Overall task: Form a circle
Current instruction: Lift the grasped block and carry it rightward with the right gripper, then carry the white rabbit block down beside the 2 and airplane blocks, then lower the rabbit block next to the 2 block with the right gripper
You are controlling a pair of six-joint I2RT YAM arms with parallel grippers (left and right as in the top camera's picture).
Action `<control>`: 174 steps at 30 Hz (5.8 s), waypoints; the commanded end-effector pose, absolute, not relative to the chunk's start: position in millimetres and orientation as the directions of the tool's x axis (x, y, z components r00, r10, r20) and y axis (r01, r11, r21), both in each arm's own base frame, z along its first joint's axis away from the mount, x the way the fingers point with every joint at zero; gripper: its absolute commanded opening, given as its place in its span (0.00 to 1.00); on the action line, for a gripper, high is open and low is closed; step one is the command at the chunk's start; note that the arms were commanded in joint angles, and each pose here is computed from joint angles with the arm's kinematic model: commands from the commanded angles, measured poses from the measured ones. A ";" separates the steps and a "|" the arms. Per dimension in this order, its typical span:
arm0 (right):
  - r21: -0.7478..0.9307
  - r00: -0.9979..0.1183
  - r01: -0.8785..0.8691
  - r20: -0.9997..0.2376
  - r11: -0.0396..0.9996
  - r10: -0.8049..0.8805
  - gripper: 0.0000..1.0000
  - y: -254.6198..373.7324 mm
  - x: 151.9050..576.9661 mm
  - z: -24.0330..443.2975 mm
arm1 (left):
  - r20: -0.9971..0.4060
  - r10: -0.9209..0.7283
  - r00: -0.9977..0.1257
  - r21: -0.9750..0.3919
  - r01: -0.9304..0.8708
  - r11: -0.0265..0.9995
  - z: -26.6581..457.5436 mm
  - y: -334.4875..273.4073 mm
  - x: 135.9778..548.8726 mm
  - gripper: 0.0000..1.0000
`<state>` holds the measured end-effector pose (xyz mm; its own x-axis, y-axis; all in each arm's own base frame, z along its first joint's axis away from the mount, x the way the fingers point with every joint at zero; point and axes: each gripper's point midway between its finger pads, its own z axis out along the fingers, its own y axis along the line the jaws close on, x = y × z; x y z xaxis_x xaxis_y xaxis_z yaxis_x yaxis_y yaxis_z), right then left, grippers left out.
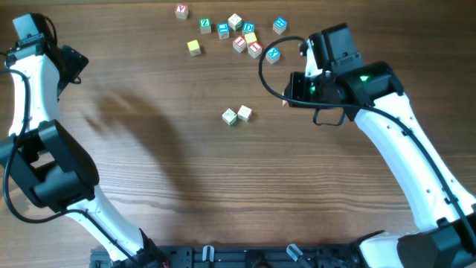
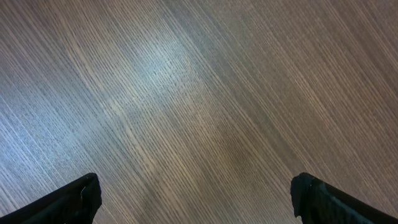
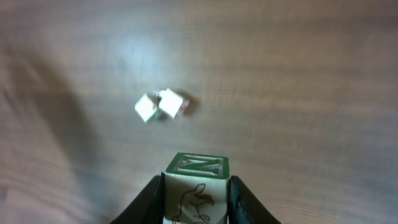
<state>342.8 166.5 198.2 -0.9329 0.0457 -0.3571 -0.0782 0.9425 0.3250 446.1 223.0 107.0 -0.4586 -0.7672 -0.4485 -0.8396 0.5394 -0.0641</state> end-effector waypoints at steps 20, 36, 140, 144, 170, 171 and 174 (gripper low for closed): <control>0.301 -0.932 0.047 -0.329 0.952 0.150 0.04 277.0 281.2 54.1 | -0.466 -0.760 -0.452 -0.072 -0.837 0.542 116.8 226.0 447.3 1.00; 0.153 -0.857 0.115 -0.484 0.982 0.176 0.04 258.6 311.0 29.4 | -0.466 -0.760 -0.452 -0.072 -0.837 0.542 116.8 226.0 447.3 1.00; 0.115 -0.833 0.109 -0.532 0.987 0.154 0.33 252.8 333.6 10.9 | -0.466 -0.760 -0.452 -0.072 -0.837 0.542 116.8 226.0 447.3 1.00; 0.101 -0.834 0.091 -0.537 0.991 0.131 0.33 252.4 333.9 11.1 | -0.466 -0.760 -0.452 -0.072 -0.837 0.542 116.8 226.0 447.3 1.00; 0.165 -0.852 0.136 -0.484 0.977 0.200 0.31 257.2 328.5 7.2 | -0.466 -0.760 -0.452 -0.072 -0.837 0.542 116.8 226.0 447.3 1.00; 0.168 -0.851 0.143 -0.483 0.975 0.208 0.31 257.0 328.4 7.1 | -0.466 -0.760 -0.452 -0.072 -0.837 0.542 116.8 226.0 447.3 1.00; 0.174 -0.849 0.154 -0.481 0.973 0.220 0.32 257.0 328.5 7.2 | -0.466 -0.760 -0.452 -0.072 -0.837 0.542 116.8 226.0 447.3 1.00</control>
<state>330.3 259.5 15.3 -0.8433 0.1906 -0.5025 0.1199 0.9782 0.1697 446.1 223.0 107.0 -0.4586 -0.7672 -0.4485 -0.8396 0.5394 -0.0641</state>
